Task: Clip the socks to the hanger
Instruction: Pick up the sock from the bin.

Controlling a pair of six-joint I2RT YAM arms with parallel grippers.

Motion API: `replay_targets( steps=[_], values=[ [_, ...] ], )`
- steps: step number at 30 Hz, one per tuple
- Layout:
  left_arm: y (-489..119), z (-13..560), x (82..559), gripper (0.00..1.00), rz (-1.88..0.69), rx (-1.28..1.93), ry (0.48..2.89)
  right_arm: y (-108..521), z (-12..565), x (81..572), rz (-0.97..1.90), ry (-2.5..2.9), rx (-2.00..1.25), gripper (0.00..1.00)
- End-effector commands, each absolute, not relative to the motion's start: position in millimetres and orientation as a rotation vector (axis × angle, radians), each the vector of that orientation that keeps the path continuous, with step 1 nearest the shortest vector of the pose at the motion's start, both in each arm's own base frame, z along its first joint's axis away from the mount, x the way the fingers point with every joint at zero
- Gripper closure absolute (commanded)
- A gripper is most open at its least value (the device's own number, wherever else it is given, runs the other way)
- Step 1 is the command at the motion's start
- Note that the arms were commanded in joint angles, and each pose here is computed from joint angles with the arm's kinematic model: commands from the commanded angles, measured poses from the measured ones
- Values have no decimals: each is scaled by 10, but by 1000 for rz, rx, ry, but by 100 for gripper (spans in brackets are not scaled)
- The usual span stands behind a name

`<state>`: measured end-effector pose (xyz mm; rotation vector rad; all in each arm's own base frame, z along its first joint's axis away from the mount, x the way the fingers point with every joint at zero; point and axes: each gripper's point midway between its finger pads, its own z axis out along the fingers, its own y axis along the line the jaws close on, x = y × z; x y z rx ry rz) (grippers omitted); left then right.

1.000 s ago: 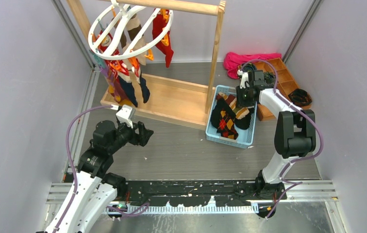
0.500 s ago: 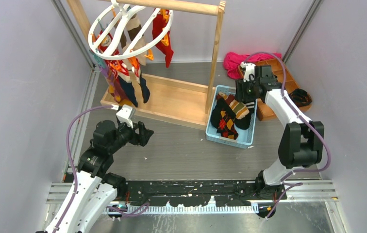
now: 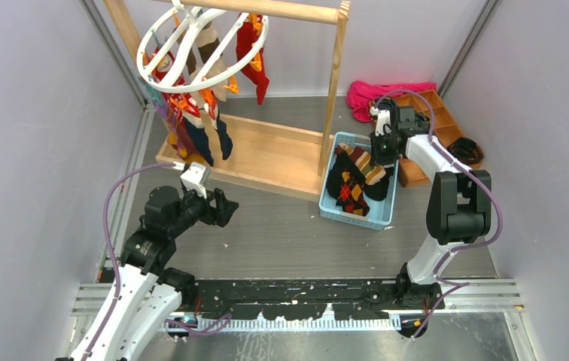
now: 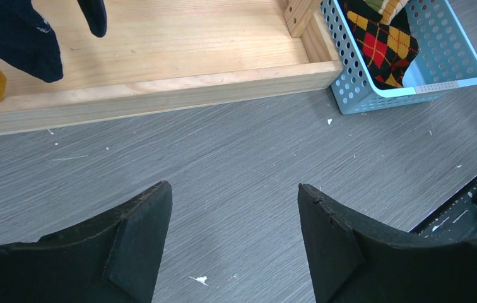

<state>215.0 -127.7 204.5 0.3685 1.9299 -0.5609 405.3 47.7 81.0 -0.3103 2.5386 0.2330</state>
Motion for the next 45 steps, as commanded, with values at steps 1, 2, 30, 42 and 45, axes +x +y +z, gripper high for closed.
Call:
replay_targets(
  steps=[1, 2, 30, 42, 45],
  values=[
    [-1320, 2211, 2155, 26, -597, 368, 1874, 649, 1351, 4071, 342, 2395, -360, 96],
    [-1334, 2216, 2148, 26, -608, 370, 1869, 682, 1465, 4049, 360, 2364, -372, 99],
    [-2210, 2990, 1683, 27, -1291, 452, 1421, 1263, 3310, 3013, 1147, 1861, -460, 99],
    [-3243, 2645, 1785, 22, -1125, 596, 1309, 1801, 3165, 2778, 1432, 1821, -557, 99],
    [-3426, 2654, 1864, 22, -1211, 529, 1305, 1903, 3131, 2697, 1462, 1817, -605, 99]
  ],
)
